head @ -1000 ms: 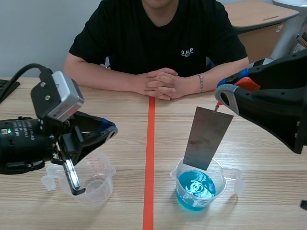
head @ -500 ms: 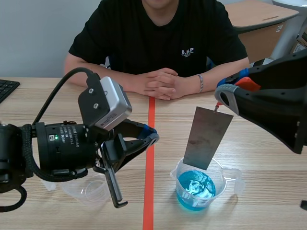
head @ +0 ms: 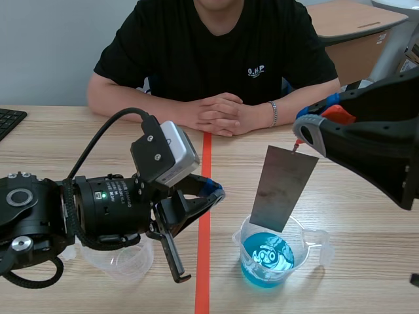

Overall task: Do the redox reaction experiment.
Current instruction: 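Raise the plate and point at it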

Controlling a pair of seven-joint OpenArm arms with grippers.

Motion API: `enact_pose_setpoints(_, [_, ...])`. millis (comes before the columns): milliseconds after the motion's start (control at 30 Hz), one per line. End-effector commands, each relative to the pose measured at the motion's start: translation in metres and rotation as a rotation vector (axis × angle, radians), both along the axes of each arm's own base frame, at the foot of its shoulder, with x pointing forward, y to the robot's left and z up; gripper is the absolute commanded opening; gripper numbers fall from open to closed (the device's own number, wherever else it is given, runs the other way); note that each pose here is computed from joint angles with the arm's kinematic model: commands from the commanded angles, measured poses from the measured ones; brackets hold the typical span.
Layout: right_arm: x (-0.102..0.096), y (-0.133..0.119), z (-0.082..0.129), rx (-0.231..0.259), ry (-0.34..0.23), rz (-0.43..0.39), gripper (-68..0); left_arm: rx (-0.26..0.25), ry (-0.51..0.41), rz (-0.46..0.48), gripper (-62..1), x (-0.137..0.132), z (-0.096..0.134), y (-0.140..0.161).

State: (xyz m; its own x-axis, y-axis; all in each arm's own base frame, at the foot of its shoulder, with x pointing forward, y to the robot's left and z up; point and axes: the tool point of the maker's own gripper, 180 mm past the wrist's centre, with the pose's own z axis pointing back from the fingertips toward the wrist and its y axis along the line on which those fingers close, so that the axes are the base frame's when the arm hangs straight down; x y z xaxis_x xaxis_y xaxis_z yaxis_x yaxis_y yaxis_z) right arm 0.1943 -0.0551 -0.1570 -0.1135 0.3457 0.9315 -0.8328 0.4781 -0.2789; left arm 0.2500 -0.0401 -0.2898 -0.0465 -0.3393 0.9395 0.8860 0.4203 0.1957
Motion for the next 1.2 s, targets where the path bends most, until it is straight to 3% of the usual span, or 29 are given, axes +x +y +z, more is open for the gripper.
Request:
enact_pose_setpoints(0, [-0.0016,0.003,0.0082,0.013,-0.022,0.022,-66.0,-0.033,-0.01,-0.02,-56.3,-0.0025,0.0088,-0.0086])
enact_pose_setpoints(1167, [-0.0016,0.003,0.0083,0.013,-0.022,0.022,-66.0,-0.022,-0.021,-0.031,-56.3,-0.0035,0.0081,-0.0102])
